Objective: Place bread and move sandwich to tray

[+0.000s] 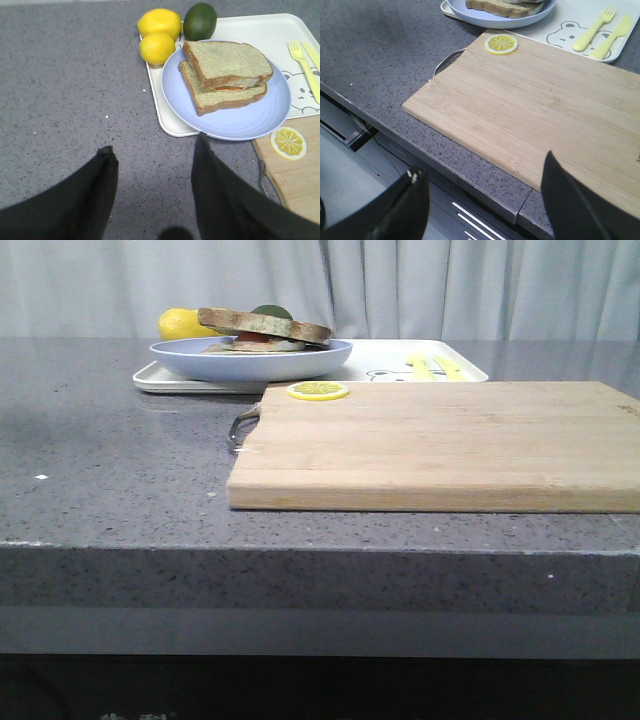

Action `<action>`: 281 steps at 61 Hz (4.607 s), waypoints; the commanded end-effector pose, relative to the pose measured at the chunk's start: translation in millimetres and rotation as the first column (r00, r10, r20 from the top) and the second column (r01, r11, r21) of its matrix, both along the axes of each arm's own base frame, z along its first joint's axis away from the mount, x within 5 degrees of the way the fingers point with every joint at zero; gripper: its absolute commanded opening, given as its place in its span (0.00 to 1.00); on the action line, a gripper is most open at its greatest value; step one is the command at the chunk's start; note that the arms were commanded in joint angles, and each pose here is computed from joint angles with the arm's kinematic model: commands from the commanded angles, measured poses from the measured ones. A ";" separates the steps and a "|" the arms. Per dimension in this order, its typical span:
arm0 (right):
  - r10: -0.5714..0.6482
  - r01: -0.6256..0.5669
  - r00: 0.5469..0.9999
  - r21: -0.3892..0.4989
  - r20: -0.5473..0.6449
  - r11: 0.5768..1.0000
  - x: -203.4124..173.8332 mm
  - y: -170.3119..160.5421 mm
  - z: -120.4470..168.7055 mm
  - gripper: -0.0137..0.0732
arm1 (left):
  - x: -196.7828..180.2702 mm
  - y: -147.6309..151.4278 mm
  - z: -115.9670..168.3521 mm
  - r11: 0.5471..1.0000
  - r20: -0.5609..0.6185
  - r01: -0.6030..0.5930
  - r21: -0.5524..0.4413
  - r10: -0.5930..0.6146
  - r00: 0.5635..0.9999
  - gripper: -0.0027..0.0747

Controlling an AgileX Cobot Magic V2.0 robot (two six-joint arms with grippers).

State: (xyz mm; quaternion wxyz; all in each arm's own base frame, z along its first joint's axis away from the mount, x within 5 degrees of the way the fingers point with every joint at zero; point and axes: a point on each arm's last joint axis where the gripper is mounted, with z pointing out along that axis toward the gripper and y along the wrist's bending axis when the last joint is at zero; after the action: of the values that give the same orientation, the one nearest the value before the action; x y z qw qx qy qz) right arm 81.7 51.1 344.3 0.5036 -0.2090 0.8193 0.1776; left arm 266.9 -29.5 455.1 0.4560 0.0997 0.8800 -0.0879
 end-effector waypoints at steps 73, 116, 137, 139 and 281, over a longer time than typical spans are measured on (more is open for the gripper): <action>-0.016 0.011 0.998 0.076 0.068 0.997 1.5 1.1 13.7 0.73 | -182.9 8.6 -57.9 1.000 0.203 -0.009 0.023 0.004 0.979 0.48; -0.015 0.010 0.998 0.074 0.066 0.997 1.4 1.1 13.5 0.08 | -182.6 9.1 -57.4 1.000 0.210 -0.014 0.028 0.007 0.978 0.01; -0.015 0.010 0.998 0.074 0.066 0.997 1.4 1.1 13.5 0.08 | -183.3 8.7 -56.8 1.000 0.217 -0.010 0.025 0.004 0.976 0.01; -0.015 0.010 0.998 0.074 0.066 0.997 1.4 1.1 13.5 0.08 | -185.6 8.5 -58.2 1.000 0.229 -0.007 0.023 0.001 0.974 0.01; -0.014 0.009 0.998 0.076 0.063 0.997 1.3 1.2 13.4 0.08 | -213.8 27.8 -236.8 0.966 0.675 -0.186 -0.182 0.260 0.691 0.01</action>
State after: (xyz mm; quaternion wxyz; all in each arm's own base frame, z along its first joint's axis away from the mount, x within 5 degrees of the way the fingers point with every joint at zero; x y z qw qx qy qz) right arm 81.1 52.4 344.7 0.5012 -0.2033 0.8194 0.1900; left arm 56.2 -1.6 209.4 0.7267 -0.0047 0.6865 -0.0253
